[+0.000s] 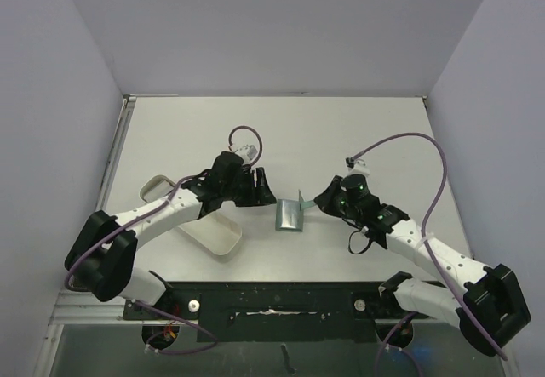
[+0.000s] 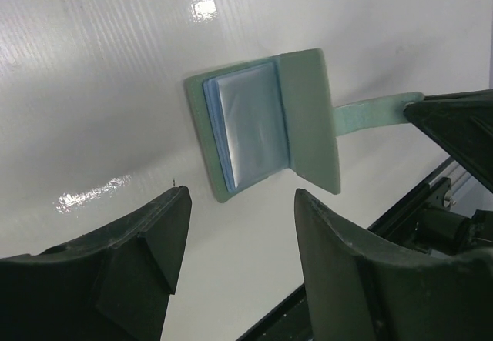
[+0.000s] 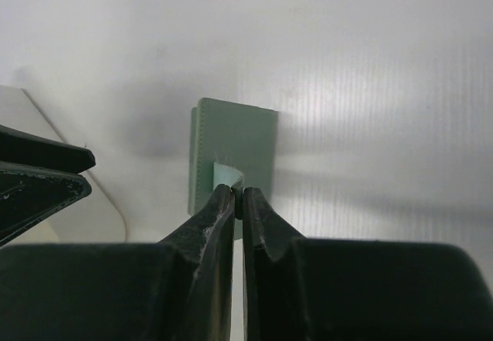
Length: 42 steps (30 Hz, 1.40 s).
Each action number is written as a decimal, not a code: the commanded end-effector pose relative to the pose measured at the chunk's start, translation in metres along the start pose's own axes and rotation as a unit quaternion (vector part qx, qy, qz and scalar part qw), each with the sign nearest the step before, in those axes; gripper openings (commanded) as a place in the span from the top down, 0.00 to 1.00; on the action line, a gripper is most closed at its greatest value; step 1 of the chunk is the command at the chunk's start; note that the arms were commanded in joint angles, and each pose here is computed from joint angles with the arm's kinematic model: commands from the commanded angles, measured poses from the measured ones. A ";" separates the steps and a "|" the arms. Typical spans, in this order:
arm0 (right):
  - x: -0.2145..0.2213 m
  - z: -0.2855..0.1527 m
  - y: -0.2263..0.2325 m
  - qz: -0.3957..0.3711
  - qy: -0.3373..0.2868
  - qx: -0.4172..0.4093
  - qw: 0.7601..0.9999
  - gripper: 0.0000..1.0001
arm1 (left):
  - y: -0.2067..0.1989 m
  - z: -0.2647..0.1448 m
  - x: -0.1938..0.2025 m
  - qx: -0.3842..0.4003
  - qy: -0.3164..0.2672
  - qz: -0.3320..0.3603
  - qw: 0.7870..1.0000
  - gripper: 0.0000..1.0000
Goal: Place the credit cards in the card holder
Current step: Open the card holder at the center of the board.
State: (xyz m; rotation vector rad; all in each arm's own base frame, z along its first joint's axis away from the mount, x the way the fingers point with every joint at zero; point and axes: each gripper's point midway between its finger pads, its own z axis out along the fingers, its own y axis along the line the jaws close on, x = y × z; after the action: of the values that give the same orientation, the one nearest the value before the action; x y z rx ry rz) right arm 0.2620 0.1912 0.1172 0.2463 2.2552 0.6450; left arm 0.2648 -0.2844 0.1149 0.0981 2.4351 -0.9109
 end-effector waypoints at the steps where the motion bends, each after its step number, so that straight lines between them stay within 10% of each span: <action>1: -0.001 -0.009 -0.030 -0.006 -0.009 0.041 0.999 1.00 | -0.022 0.009 -0.015 0.038 -0.019 0.007 0.999 0.46; 42: 0.035 -0.020 -0.119 0.036 0.011 0.161 0.986 1.00 | -0.012 0.080 0.021 0.078 0.048 -0.024 0.995 0.46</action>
State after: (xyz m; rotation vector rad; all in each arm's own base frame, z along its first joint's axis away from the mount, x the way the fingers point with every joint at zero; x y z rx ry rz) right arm 0.2252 0.1027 0.0505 0.4584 2.3756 0.3596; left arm 0.2703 -0.3232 0.0392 0.1257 2.5654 -1.0074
